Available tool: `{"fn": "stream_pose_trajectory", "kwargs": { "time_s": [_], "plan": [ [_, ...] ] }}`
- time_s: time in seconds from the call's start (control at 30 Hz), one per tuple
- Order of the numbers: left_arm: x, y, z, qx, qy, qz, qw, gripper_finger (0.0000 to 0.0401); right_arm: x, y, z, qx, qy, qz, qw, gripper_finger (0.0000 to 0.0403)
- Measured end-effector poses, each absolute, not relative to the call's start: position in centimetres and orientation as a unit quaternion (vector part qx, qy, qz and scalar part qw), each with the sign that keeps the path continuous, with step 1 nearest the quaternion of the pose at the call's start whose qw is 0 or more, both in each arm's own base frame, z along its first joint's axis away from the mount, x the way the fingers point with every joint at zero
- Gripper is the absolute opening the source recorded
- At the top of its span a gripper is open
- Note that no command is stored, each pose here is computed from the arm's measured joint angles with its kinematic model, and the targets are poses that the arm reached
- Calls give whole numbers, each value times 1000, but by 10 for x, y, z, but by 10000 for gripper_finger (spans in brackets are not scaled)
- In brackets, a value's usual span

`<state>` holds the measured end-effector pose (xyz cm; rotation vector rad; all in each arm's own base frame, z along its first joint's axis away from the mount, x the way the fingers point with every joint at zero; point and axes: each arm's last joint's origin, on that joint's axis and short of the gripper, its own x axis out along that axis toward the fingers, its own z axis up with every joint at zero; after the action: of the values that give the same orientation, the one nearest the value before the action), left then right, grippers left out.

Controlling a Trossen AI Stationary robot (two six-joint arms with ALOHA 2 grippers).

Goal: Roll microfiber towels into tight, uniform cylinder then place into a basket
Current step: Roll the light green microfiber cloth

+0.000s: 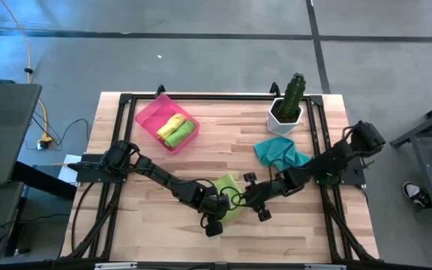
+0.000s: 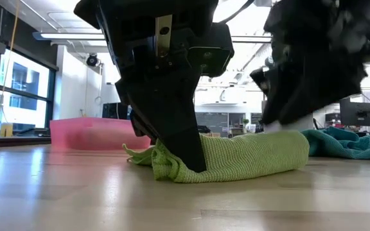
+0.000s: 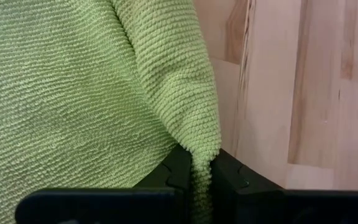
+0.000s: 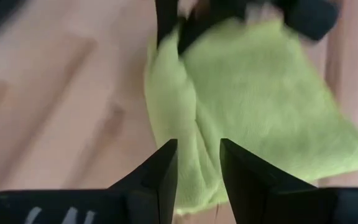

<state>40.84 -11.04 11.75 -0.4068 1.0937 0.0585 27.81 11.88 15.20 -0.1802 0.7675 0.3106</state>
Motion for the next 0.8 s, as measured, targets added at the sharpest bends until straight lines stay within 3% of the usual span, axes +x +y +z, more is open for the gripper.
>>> {"fn": "stream_pose_trajectory", "kwargs": {
  "time_s": [0.23, 0.47, 0.8],
  "plan": [
    [408, -110, 118, -192, 516, 28, 835, 21, 270, 128, 174, -72, 346, 170, 920, 110],
    [409, -110, 118, -192, 514, 28, 836, 21, 273, 133, 149, -11, 400, 133, 907, 110],
    [409, -110, 118, -192, 511, 29, 837, 21, 277, 133, 121, -46, 431, 119, 893, 110]
  ]
}}
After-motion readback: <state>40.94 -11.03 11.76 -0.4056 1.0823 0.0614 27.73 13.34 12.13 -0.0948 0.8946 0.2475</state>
